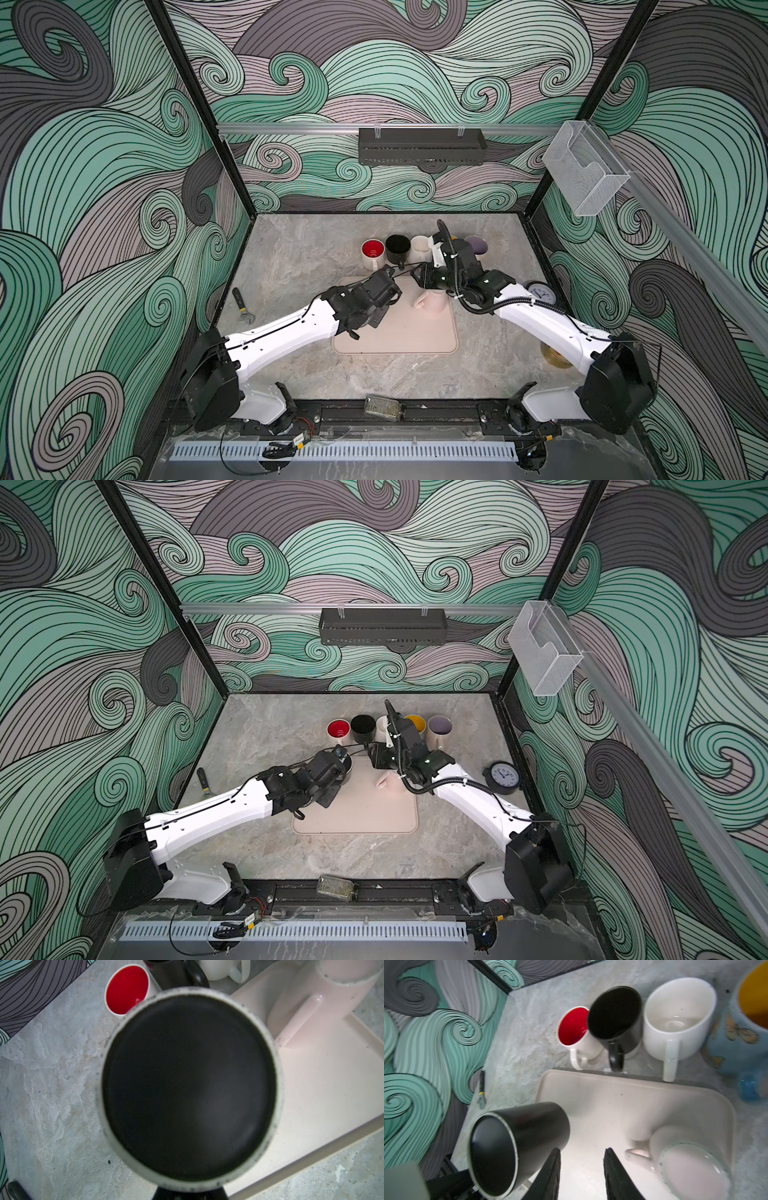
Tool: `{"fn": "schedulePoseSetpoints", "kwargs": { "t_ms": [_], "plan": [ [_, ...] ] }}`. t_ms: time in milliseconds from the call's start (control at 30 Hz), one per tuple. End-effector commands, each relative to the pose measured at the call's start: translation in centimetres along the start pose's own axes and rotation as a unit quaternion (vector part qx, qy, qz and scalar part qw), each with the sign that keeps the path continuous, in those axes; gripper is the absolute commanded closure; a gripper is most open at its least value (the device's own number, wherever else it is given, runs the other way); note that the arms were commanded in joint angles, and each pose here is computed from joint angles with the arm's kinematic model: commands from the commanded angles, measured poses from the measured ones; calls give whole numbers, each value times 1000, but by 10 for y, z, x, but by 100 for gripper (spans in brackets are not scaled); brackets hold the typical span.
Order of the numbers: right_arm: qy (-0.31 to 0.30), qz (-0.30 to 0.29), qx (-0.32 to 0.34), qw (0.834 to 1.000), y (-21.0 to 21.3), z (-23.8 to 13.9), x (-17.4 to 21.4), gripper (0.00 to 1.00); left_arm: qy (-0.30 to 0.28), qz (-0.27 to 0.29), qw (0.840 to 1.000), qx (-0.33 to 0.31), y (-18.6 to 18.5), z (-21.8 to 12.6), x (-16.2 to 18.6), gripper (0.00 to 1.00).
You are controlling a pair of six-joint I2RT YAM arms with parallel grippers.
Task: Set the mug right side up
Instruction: 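Lift the dark grey mug and swing it toward the right gripper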
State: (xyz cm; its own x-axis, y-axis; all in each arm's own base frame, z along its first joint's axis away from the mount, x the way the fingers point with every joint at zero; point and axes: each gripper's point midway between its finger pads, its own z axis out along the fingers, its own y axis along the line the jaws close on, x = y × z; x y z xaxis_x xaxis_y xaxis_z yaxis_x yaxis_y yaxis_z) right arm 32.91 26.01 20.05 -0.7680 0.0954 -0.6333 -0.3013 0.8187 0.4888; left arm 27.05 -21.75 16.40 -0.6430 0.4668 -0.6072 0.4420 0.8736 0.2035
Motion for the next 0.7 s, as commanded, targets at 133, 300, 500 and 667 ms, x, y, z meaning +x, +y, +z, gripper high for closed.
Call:
{"fn": "schedulePoseSetpoints", "kwargs": {
  "t_ms": [133,300,500,667],
  "plan": [
    [-14,59,47,997,-35,2,-8,63,-225,-216,945,101,52,-70,-80,100],
    [-14,66,19,998,-27,5,-8,63,-244,-267,921,144,67,-80,-86,100],
    [-11,79,-63,995,0,7,-8,63,-281,-335,872,222,80,-93,-99,100],
    [-15,90,-142,986,24,4,-10,61,-315,-374,822,294,85,-100,-116,100]
  ]
}}
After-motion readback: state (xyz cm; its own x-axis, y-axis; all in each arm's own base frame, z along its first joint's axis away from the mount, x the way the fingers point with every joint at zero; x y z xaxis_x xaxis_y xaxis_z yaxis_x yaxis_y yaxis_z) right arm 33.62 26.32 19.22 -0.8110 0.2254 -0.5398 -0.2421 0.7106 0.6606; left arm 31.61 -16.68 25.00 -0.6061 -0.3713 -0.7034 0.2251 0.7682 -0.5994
